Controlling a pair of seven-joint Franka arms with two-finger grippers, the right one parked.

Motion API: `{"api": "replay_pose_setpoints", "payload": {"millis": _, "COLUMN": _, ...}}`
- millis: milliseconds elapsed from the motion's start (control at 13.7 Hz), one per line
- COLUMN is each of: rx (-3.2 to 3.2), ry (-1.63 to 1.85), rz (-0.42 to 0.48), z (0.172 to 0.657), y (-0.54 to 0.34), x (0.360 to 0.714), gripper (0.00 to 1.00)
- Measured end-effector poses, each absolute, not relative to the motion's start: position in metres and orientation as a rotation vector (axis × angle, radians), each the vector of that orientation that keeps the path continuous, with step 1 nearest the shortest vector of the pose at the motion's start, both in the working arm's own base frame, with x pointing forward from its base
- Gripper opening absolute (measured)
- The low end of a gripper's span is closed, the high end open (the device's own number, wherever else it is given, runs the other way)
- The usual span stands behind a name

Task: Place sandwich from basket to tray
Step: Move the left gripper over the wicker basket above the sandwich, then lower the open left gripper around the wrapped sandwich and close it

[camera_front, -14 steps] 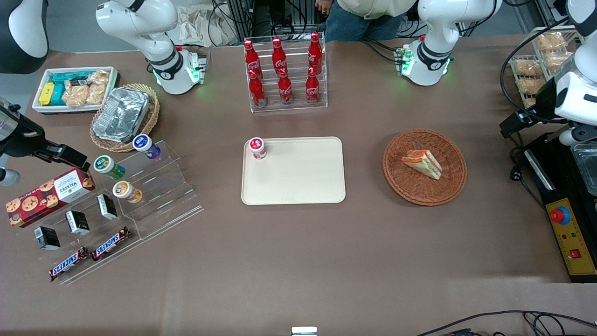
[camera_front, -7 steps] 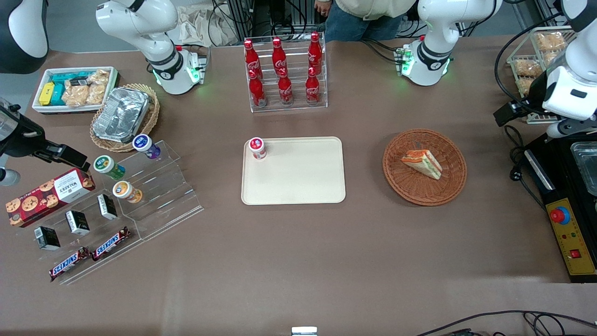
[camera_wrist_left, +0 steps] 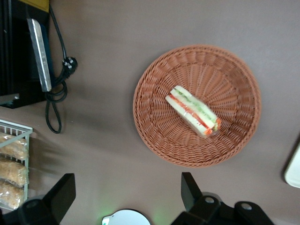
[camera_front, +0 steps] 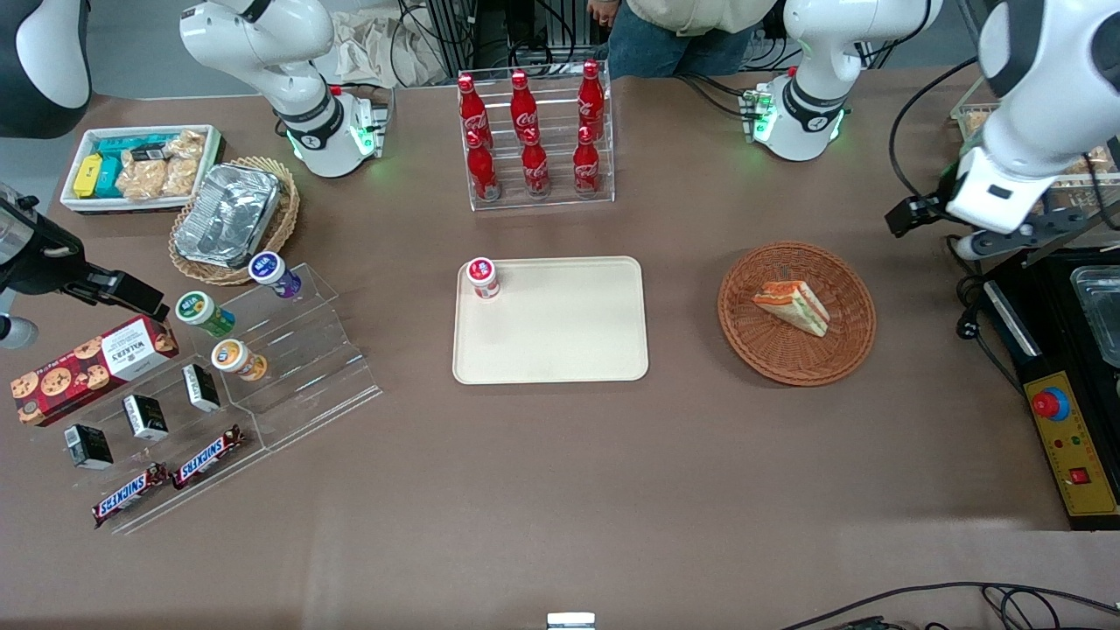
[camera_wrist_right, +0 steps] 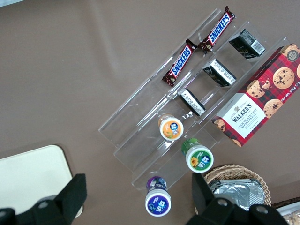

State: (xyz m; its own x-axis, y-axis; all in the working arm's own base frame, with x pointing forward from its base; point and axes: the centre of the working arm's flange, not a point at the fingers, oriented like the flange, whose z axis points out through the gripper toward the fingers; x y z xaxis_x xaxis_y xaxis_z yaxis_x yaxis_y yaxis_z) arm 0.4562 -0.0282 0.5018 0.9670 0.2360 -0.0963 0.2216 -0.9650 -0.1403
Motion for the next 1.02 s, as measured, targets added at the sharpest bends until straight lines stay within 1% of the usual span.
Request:
{"api": "replay_pose_setpoints", "payload": {"millis": 146, "rx": -3.013, "ry": -0.357, "rz": 0.165, "z": 0.482, "y": -0.030, "x": 0.450, "gripper": 1.00}}
{"api": "replay_pose_setpoints", "payload": {"millis": 511, "rx": -3.074, "ry": -0.405, "rz": 0.111, "z": 0.425, "y": -0.031, "x": 0.440, "gripper": 1.00}}
{"api": "replay_pose_setpoints", "payload": {"millis": 730, "rx": -3.078, "ry": -0.464, "rz": 0.106, "z": 0.411, "y": -0.031, "x": 0.441, "gripper": 1.00}}
{"api": "replay_pose_setpoints", "payload": {"millis": 949, "rx": -3.098, "ry": -0.552, "rz": 0.075, "z": 0.396, "y": -0.032, "x": 0.446, "gripper": 1.00}}
{"api": "replay_pose_setpoints", "payload": {"millis": 1022, "rx": -3.098, "ry": -0.595, "rz": 0.081, "z": 0.391, "y": -0.032, "x": 0.447, "gripper": 1.00}}
